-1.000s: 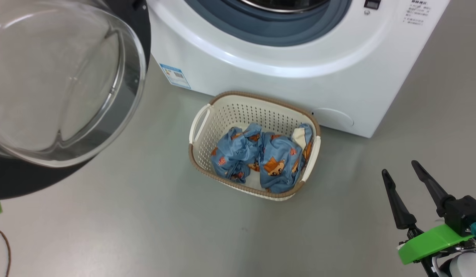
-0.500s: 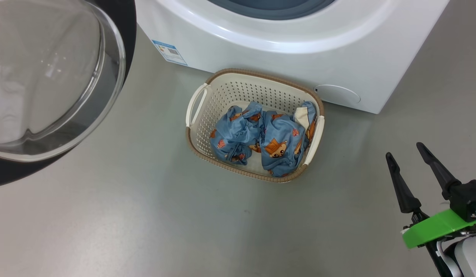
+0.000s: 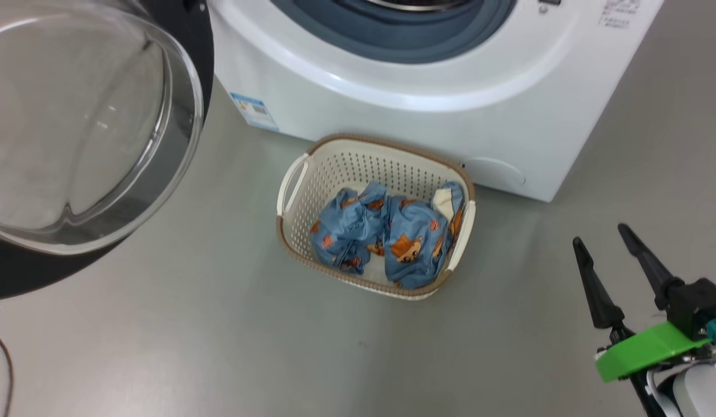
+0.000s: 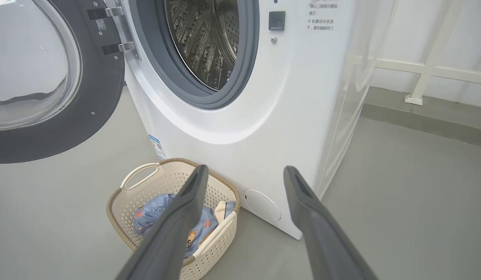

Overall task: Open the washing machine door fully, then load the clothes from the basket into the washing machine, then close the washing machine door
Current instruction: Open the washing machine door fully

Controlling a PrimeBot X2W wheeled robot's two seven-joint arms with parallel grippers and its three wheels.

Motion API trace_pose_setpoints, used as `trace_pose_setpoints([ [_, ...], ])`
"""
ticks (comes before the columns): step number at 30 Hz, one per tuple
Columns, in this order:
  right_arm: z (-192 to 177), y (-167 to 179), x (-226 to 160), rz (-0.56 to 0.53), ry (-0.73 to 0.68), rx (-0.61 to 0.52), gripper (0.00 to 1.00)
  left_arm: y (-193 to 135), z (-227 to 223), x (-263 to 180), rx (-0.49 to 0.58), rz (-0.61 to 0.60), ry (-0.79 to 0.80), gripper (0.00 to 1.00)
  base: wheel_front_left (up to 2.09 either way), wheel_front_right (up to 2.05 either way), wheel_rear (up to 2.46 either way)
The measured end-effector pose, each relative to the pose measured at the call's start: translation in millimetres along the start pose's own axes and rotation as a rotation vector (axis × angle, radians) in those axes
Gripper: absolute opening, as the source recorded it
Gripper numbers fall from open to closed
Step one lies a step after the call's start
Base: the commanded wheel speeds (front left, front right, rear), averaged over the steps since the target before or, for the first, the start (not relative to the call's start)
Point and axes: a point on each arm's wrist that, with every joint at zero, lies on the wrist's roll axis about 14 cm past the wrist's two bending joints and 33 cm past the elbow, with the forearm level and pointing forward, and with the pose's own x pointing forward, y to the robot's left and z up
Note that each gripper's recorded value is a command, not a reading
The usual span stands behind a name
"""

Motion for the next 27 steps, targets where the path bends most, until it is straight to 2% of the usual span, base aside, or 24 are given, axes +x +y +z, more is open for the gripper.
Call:
trace_pose_setpoints([
  [6, 9.8, 2.7, -20.8, -0.033, -0.008, -0.001, 1.00, -12.8, -1.1, -27.6, -0.052, -0.076, -0.041, 0.02, 0.00, 0.00, 0.00],
  [8, 14.8, 4.3, -26.5, -0.041, -0.017, -0.004, 1.00, -15.5, -0.7, -37.0, -0.073, -0.094, -0.056, 0.33, 0.00, 0.00, 0.00],
  [9, 17.1, 5.2, -29.3, -0.045, -0.021, -0.005, 1.00, -17.3, -1.2, -42.0, -0.084, -0.108, -0.061, 0.43, 0.00, 0.00, 0.00],
  [10, 19.1, 5.8, -32.8, -0.049, -0.024, -0.006, 1.00, -18.6, -1.9, -47.0, -0.099, -0.117, -0.066, 0.43, 0.00, 0.00, 0.00],
  [11, 20.9, 5.6, -36.2, -0.055, -0.027, -0.008, 1.00, -21.2, -3.1, -52.1, -0.105, -0.132, -0.069, 0.53, 0.00, 0.00, 0.00],
  [13, 23.6, 5.3, -43.9, -0.067, -0.031, -0.011, 1.00, -27.6, -4.4, -62.0, -0.126, -0.161, -0.077, 0.95, 0.00, 0.00, 0.00],
  [14, 25.1, 4.9, -47.2, -0.074, -0.033, -0.012, 1.00, -32.6, -5.3, -66.5, -0.139, -0.180, -0.079, 1.00, 0.00, 0.00, 0.00],
  [27, 35.4, -16.8, -88.7, -0.202, -0.064, -0.004, 1.00, -121.0, -10.7, -101.3, -0.225, -0.424, -0.072, 1.00, 0.00, 0.00, 0.00],
])
